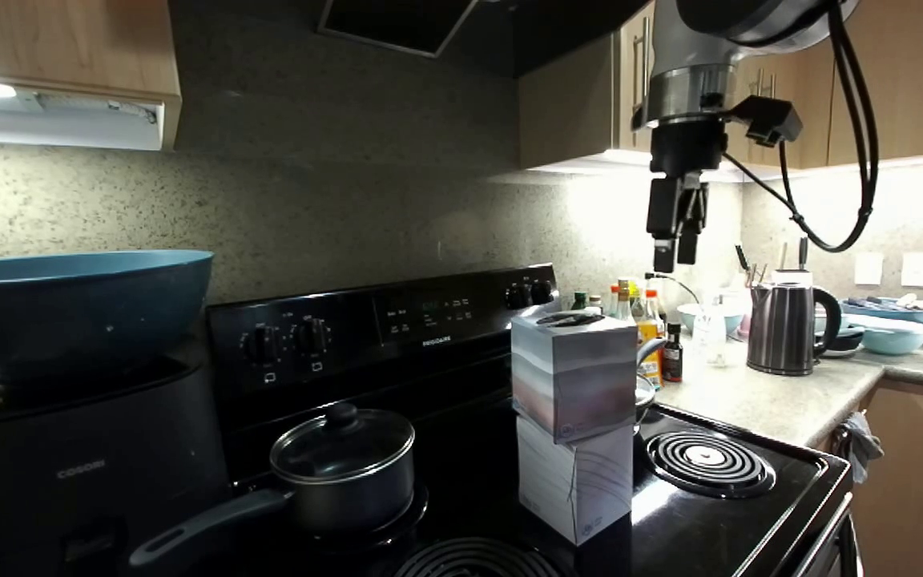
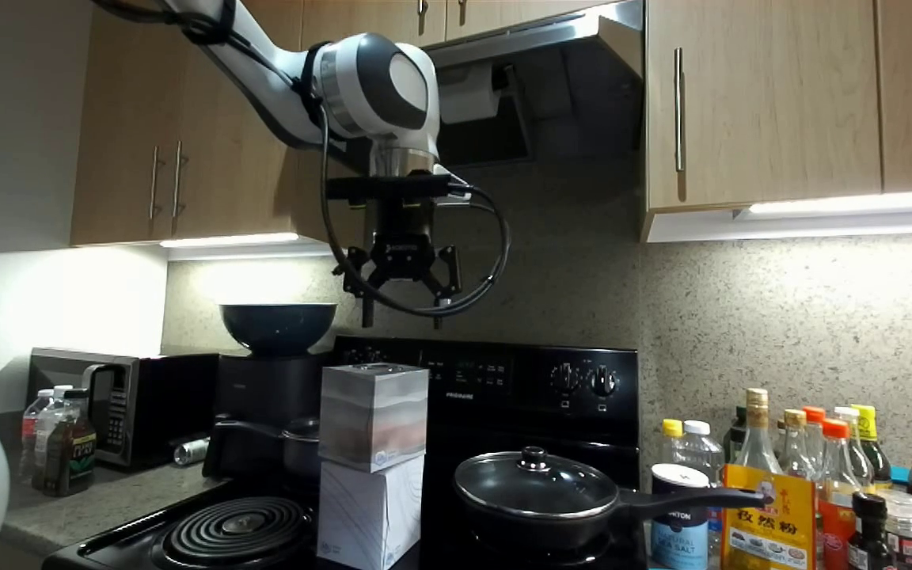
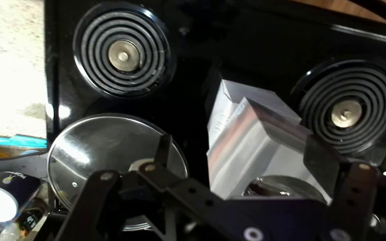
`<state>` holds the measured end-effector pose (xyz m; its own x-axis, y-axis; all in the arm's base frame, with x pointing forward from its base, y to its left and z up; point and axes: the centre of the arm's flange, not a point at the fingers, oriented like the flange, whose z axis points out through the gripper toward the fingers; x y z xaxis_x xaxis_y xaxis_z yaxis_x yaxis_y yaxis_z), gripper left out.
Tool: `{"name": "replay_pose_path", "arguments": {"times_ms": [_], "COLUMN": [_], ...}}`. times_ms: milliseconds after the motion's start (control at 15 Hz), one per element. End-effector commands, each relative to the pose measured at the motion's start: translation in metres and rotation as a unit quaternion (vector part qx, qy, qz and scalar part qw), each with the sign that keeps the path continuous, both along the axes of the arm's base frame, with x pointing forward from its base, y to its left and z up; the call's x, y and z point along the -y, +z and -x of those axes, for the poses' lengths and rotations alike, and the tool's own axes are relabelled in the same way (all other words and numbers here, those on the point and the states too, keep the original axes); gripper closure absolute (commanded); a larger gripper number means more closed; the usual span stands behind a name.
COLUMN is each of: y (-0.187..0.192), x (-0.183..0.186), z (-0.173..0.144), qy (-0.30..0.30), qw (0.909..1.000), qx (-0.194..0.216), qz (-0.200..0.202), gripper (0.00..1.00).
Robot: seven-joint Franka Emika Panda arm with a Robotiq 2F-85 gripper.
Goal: Move the box and put it on the stove.
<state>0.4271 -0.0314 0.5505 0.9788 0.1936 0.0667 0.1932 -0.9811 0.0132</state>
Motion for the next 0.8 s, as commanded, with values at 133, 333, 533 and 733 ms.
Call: {"name": "replay_pose_path", "arguments": {"times_ms": [133, 333, 533, 733], "y": [-0.009, -0.011, -0.016, -0.034], "x": [-0.041, -0.041, -0.039, -0.029], "z": [-0.043, -0.038, -0.043, -0.050], "qy": [-0.103, -0.087, -0.101, -0.132], "qw": [0.9924, 0.9944, 0.9936, 0.9903], "qx": [0.067, 0.057, 0.042, 0.013], "qz": [-0.003, -0.018, -0.028, -0.040], "gripper": [0.00, 0.00, 0.00, 0.00]}}
